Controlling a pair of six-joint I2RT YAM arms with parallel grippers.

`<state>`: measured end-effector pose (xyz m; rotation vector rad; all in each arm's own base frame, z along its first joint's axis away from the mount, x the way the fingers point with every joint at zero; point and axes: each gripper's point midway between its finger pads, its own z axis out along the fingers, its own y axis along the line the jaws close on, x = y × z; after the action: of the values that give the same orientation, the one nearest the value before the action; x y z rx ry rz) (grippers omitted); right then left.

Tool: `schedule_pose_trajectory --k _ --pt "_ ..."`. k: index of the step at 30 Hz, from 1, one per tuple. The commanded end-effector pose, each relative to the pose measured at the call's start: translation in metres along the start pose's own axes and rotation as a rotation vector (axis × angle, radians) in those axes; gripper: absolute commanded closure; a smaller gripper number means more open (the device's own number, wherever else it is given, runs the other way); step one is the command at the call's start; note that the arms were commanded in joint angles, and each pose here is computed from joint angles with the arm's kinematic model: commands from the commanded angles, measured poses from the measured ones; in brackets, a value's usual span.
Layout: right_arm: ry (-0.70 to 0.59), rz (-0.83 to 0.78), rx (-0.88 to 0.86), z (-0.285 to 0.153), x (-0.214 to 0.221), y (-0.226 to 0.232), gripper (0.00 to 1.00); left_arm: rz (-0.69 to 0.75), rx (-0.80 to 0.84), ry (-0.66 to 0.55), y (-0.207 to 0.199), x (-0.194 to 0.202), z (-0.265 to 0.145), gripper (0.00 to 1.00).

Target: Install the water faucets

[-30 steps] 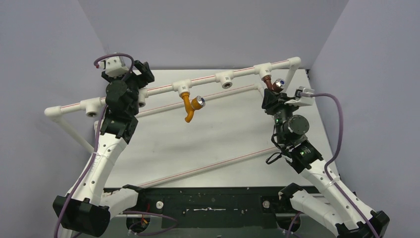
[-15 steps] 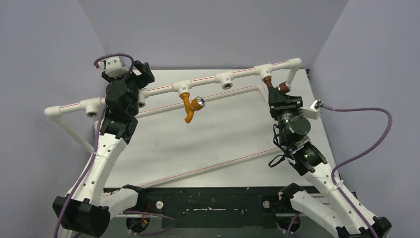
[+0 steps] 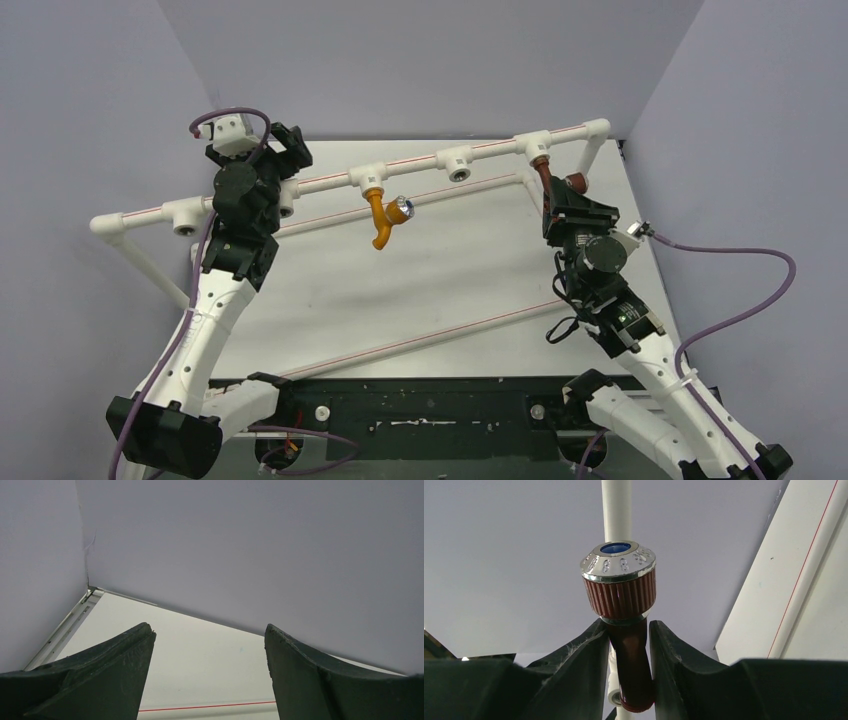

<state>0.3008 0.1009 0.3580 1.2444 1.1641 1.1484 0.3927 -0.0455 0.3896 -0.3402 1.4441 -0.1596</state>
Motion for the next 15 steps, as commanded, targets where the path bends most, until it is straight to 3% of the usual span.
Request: schedule_pose_trajectory --k 1,3,5,7,15 --pt "0.004 0.050 0.054 -0.006 -0.002 -0.009 0.97 0.135 -0.068 0.347 0.030 0.110 -0.018 0.22" --pt "0.009 0.039 0.054 -0.007 -0.001 -0.010 0.86 0.135 -0.068 0.347 0.030 0.110 -0.018 0.22" --pt "0.013 0.030 0.048 -0.009 -0.002 -0.009 0.60 0.135 -0.068 0.347 0.030 0.110 -0.018 0.22" --pt "0.016 0.012 0.039 -0.012 -0.003 -0.007 0.42 0.135 -0.067 0.348 0.029 0.111 -0.018 0.22" --pt "0.026 -0.102 0.023 -0.030 -0.014 0.000 0.18 0.137 -0.068 0.352 0.030 0.112 -0.018 0.22"
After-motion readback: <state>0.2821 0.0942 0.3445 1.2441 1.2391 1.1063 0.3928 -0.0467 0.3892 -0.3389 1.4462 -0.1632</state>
